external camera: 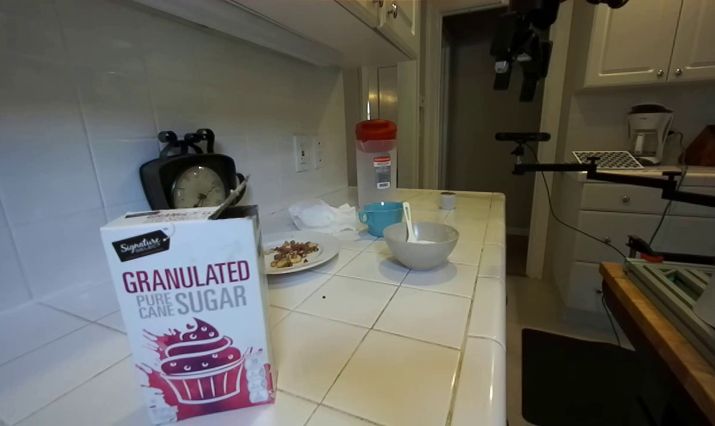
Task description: Move the container to the left
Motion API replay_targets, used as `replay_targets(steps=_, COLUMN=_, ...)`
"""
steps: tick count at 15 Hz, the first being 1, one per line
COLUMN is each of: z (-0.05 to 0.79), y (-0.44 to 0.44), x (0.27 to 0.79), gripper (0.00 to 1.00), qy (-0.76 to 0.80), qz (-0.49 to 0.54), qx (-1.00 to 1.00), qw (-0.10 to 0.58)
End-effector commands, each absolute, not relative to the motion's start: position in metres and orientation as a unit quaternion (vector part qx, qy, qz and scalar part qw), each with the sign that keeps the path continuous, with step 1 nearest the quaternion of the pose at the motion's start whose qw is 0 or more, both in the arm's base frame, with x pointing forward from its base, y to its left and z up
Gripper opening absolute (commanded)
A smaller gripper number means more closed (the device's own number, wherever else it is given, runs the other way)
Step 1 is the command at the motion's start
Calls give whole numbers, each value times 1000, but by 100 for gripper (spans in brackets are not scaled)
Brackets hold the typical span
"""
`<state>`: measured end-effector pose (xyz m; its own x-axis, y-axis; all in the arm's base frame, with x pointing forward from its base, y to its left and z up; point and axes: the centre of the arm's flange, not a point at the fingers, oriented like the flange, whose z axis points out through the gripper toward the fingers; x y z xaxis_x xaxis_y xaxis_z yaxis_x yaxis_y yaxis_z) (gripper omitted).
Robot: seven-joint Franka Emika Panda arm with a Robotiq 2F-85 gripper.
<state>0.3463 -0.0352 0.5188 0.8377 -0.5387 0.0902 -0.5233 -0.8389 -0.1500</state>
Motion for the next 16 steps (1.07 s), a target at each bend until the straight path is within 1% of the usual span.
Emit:
replay_targets(steps=1, z=514, y=-65, x=362, gripper=100, qy=368, qz=-66, qx=-923, qw=86)
replay_targets(steps=6, z=512, y=-123, x=377, gripper=100, qy=484, qz=-80, qx=-865, qw=109)
replay_targets(steps=10, z=519, y=-185, x=376, gripper=100, qy=573, qz=-96, qx=-805, qw=121)
replay_targets(steps=14, z=514, y=-249, x=366, gripper=100, qy=658, qz=-104, qx=-733, qw=136)
replay_targets(steps=15, z=512, y=-237, x=355, gripper=100, qy=626, qz=-108, qx=-763, qw=119)
replay_targets(steps=16, z=510, y=-247, x=354, gripper=100, qy=638, qz=-106, qx=-752, qw=122)
